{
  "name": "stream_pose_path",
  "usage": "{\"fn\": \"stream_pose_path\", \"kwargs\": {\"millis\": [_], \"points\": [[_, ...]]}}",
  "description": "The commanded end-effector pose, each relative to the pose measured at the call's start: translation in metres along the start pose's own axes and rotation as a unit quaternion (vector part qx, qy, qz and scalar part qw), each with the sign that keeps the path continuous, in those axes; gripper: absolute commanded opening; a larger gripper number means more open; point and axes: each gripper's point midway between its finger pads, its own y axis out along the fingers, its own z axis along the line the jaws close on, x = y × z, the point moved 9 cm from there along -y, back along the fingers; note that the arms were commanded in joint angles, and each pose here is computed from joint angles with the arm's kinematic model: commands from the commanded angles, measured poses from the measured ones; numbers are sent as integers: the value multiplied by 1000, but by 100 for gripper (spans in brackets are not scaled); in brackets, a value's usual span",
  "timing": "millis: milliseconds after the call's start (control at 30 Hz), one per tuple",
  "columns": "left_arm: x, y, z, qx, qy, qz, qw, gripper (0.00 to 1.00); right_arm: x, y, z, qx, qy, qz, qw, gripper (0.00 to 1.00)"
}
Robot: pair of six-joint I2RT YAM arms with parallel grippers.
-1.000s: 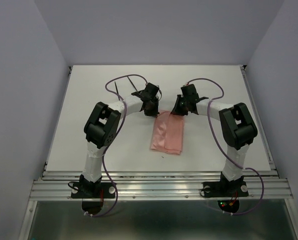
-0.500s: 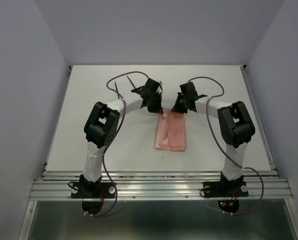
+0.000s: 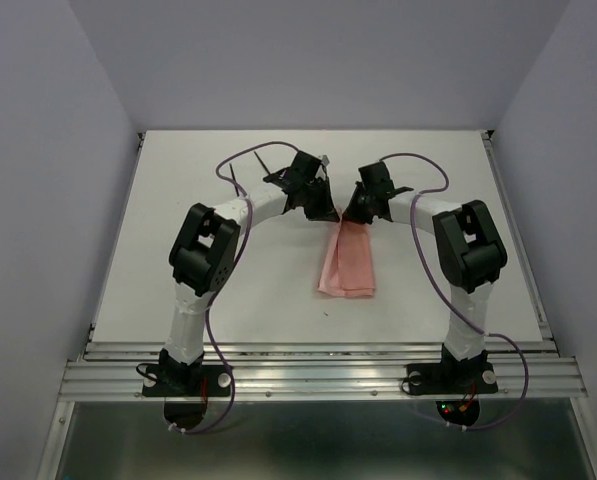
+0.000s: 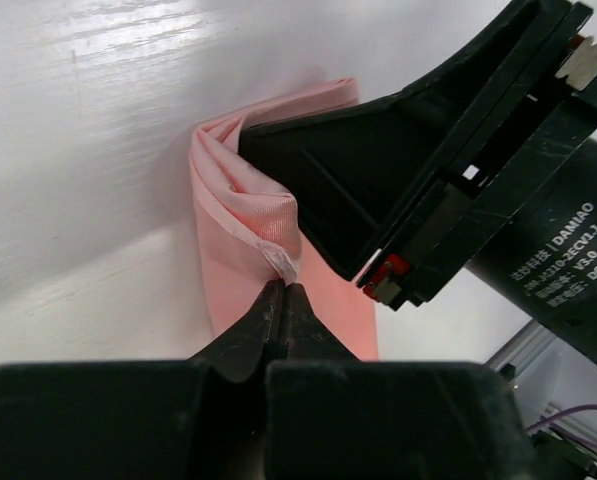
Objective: Fold the napkin into a case and place the utensils inside
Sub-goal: Fold the smaller-rectangle-folded napkin at the center of the board.
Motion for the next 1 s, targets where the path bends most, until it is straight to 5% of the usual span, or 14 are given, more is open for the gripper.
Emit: {"fn": "stream_pose_path", "kwargs": {"millis": [0,567,967], "points": [[16,-3,-22,-53,-23,-18,998,0,-27,19,-27,-77,0,44,996,18],[-1,39,-3,-71,-201,-12,977,0,-27,19,-26,-79,7,45,996,18],[-20,59,30,41,-226,20,973,0,-13,-5,-11,-48,15,24,998,19]]}}
